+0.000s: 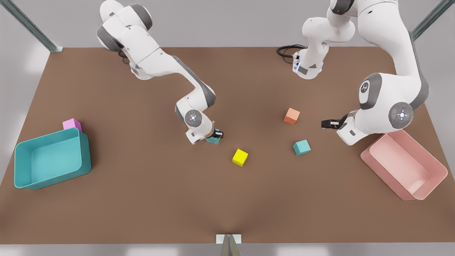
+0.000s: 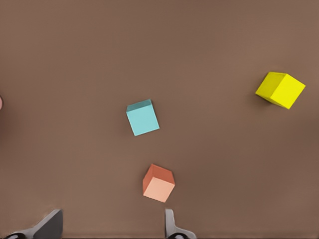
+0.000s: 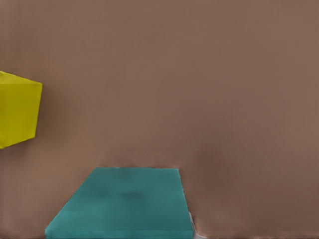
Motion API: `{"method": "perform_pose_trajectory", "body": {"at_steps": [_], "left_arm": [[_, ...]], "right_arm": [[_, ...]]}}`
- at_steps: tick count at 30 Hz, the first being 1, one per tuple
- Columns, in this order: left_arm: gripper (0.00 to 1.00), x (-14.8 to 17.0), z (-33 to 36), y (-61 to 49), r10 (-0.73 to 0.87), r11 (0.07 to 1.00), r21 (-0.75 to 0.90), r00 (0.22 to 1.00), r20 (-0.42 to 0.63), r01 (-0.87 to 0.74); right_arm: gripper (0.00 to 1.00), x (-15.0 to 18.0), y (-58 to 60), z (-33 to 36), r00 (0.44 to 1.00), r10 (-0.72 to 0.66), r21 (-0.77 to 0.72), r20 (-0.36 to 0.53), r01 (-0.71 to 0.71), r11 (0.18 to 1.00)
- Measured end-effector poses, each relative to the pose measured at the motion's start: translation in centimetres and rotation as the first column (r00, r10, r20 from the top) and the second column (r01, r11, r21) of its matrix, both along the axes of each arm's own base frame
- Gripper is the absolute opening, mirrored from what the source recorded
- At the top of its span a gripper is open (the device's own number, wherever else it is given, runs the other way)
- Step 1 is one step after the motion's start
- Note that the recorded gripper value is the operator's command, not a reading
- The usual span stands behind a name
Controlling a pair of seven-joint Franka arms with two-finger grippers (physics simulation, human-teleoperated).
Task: Stack the two blue cubes on top of each other
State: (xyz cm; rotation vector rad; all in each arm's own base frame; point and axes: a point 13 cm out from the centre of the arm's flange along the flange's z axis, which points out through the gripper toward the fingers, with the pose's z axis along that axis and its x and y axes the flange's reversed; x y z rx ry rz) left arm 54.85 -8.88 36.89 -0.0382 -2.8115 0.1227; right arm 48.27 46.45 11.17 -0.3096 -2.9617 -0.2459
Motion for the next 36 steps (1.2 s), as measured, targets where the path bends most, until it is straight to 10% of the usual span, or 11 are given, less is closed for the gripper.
{"method": "perform_pose_trajectory", "body": {"at_steps": [5, 7, 14, 23, 27, 30, 36], "left_arm": [[1.0, -4.3, -10.2, -1.7, 0.018, 0.999, 0.045, 0.997, -0.078, -0.015], [1.0, -4.0, -13.9, -1.7, 0.06, 0.996, 0.063, 0.997, -0.051, -0.057], [1.0, -0.3, -20.9, -2.8, 0.225, 0.968, 0.096, 0.972, 0.075, -0.231], [1.0, 0.9, -25.4, -2.7, 0.399, 0.901, 0.13, 0.908, 0.128, -0.414], [1.0, -0.1, -26.5, -2.5, 0.409, 0.895, 0.142, 0.905, 0.118, -0.423], [1.0, -0.3, -27.0, -2.4, 0.407, 0.896, 0.146, 0.906, 0.114, -0.42], [1.0, -0.7, -28.2, -2.6, 0.399, 0.899, 0.152, 0.911, 0.104, -0.411]], "right_arm": [[0.74, -4.1, 5.8, -2.4, 0.999, -0.048, 0.002, 0.007, 0.048, 0.999], [1.0, -4.0, 6.8, -3.2, 0.996, -0.091, 0.006, 0.007, 0.091, 0.996], [1.0, -1.9, 7.8, -1.3, 0.97, -0.242, 0.036, 0.021, 0.241, 0.97], [1.0, 16.6, -20.2, 13.4, 0.819, -0.568, -0.021, 0.075, 0.571, 0.82], [1.0, 23.8, -36.6, 21.4, 0.821, -0.515, -0.063, 0.244, 0.544, 0.837], [1.0, 20.8, -40.8, 34.1, 0.845, -0.402, -0.106, 0.354, 0.463, 0.88], [1.0, 17.1, -43.0, 36.0, 0.939, -0.194, -0.246, 0.284, 0.267, 0.932]]}}
